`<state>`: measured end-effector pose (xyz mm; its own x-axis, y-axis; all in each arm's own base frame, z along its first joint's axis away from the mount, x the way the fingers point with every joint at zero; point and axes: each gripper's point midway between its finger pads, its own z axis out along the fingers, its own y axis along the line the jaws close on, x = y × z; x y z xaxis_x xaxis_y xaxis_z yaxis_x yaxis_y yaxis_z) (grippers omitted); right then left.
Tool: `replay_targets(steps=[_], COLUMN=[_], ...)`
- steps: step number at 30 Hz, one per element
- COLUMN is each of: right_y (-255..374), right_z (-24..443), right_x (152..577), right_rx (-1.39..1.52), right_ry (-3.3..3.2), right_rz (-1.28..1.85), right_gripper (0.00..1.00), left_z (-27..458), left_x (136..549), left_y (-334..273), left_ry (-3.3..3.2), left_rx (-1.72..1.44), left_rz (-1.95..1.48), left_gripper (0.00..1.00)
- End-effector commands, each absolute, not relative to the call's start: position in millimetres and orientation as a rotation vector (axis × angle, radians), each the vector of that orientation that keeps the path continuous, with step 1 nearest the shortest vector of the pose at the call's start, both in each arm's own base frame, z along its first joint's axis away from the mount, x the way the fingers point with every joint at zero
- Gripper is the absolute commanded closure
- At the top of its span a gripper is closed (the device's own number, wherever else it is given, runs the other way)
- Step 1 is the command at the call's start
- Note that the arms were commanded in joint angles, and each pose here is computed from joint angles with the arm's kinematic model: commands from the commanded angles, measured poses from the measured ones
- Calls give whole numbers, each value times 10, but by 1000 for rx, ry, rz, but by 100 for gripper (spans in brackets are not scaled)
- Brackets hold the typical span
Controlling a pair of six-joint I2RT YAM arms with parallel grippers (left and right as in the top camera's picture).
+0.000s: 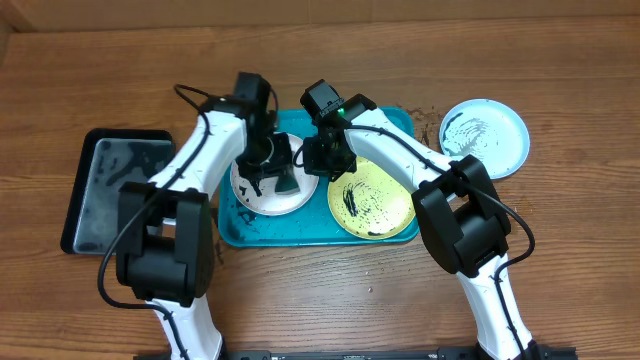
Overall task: Clean dirty plates on tray and stack at the side
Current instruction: 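Bring the sponge from the basin onto the white plate with the left gripper, then scrub the white plate with the sponge while the right gripper holds it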
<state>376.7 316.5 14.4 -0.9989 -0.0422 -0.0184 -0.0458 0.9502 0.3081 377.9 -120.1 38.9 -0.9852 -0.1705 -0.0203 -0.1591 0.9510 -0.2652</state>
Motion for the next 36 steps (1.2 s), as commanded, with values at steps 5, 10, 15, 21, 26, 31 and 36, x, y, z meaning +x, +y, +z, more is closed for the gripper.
replay_targets(steps=[5,10,15,21,26,31,36], right_y=[3184,3184,3174,3155,3164,3169,3175], right_z=[153,153,150,144,146,147,148], right_x=[3723,3723,3706,3676,3683,3688,3687], right_rx=[-86,-86,-118,-195,-197,-197,-198], right_ry=[3100,3100,3104,3106,3102,3099,3098], right_rz=[489,489,482,471,474,476,477], right_gripper=[96,96,96,96,96,96,96], left_z=[296,145,-37,25,257,417,455], left_x=[3805,3694,3570,3504,3603,3808,3984], left_y=[-980,-917,-661,-186,-66,-471,-1094], left_ry=[3047,3072,3075,3036,3002,3029,2999], left_rx=[-350,-346,-358,-361,-359,-345,-274], left_rz=[-236,-189,17,399,502,159,-370], left_gripper=[96,96,94,96,96,96,96])
